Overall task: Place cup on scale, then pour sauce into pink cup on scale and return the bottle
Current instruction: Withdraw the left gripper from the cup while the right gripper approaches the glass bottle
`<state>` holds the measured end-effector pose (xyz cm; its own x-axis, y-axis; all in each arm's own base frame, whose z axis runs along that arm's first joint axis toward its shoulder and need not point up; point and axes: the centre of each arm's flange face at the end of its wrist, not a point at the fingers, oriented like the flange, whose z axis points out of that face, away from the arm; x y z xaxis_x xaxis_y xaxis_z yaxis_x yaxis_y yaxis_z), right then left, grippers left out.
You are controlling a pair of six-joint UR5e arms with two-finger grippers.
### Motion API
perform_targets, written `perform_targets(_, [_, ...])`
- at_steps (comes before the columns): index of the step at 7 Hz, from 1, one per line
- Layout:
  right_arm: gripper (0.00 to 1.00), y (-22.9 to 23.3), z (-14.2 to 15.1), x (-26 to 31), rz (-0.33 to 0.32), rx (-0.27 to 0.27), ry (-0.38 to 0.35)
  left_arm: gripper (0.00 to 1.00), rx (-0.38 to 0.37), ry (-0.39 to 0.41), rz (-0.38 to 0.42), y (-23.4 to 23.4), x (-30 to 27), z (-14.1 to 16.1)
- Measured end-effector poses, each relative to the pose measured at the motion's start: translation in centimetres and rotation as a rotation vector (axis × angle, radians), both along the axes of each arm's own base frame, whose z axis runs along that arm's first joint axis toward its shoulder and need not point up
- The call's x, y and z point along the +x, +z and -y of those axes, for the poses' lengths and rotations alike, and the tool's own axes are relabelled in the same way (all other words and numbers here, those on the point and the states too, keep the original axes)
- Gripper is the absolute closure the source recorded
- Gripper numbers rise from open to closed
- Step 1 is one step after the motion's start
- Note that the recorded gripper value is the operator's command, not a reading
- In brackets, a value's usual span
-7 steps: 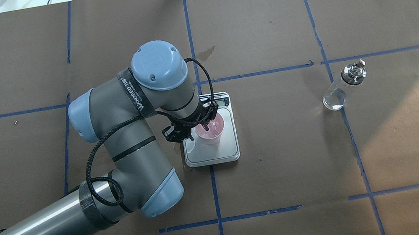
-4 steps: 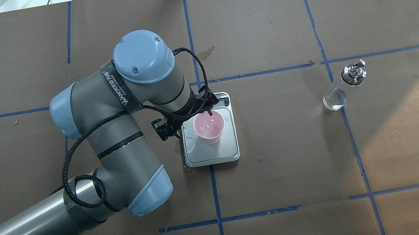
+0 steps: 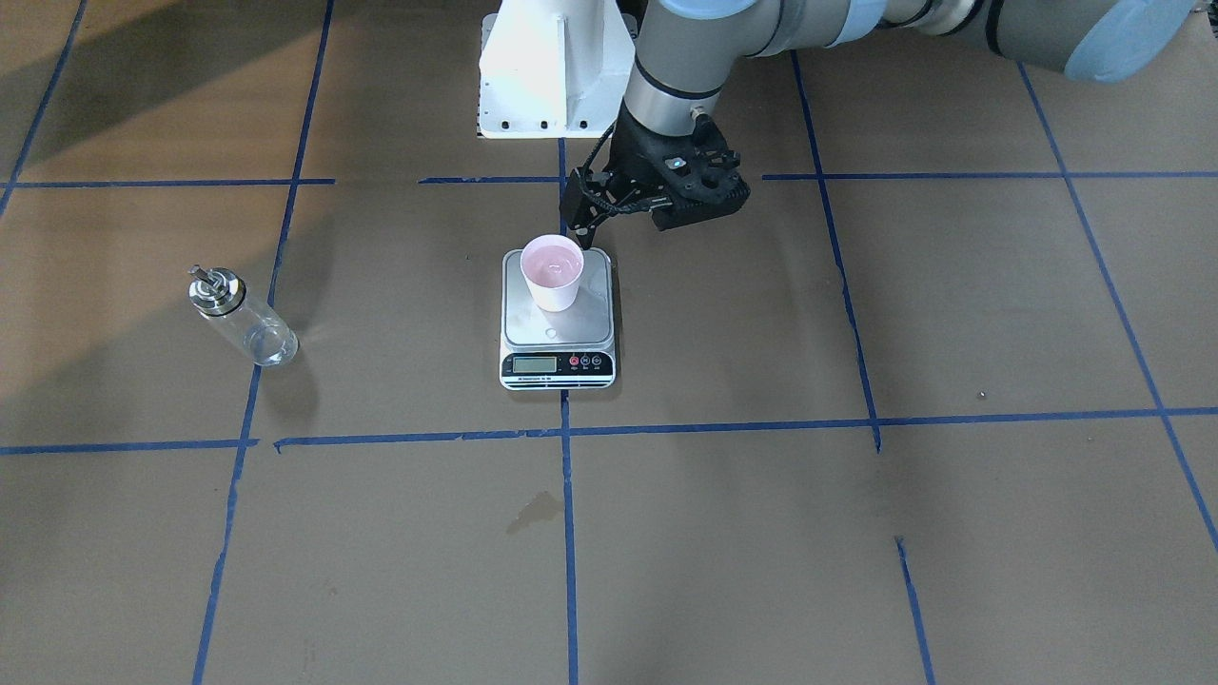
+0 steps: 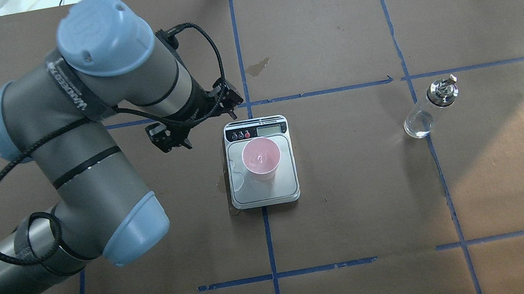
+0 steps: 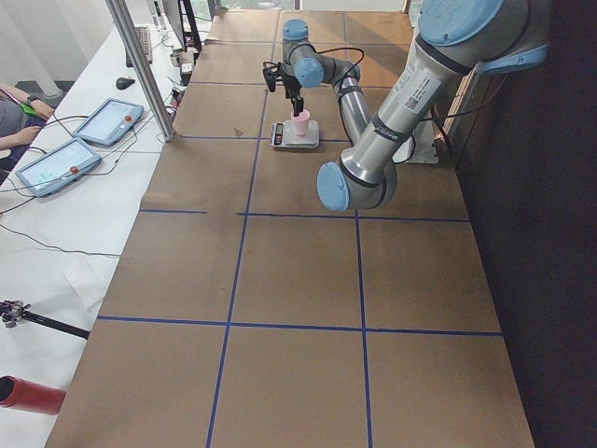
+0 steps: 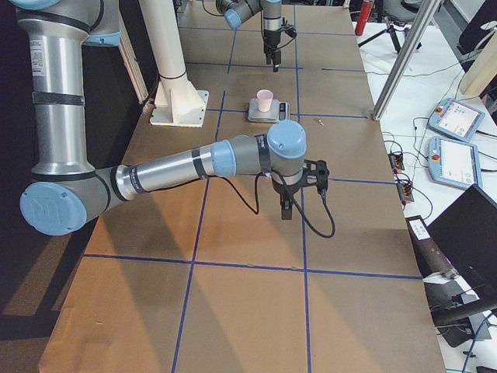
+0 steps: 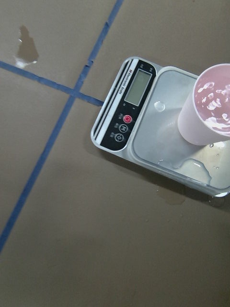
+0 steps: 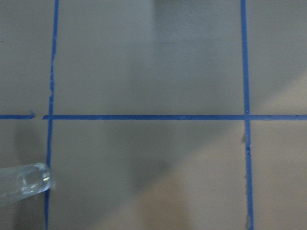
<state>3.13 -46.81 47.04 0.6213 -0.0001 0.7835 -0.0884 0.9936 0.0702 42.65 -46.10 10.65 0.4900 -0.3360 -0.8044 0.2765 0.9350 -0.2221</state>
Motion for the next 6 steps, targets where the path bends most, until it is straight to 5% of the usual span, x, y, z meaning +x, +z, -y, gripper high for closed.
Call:
perform_targets(3, [0.0,-12.4,-5.5,-9.9,0.047,-0.024,-0.004,0.0,0.155,0.033,0.027,2.3,-10.3,3.8])
perform_targets(6, [0.0,-14.2,-10.2,-18.6,0.065,0.004,0.13,0.0,0.311,0.093,0.15,7.6,-19.4,6.9])
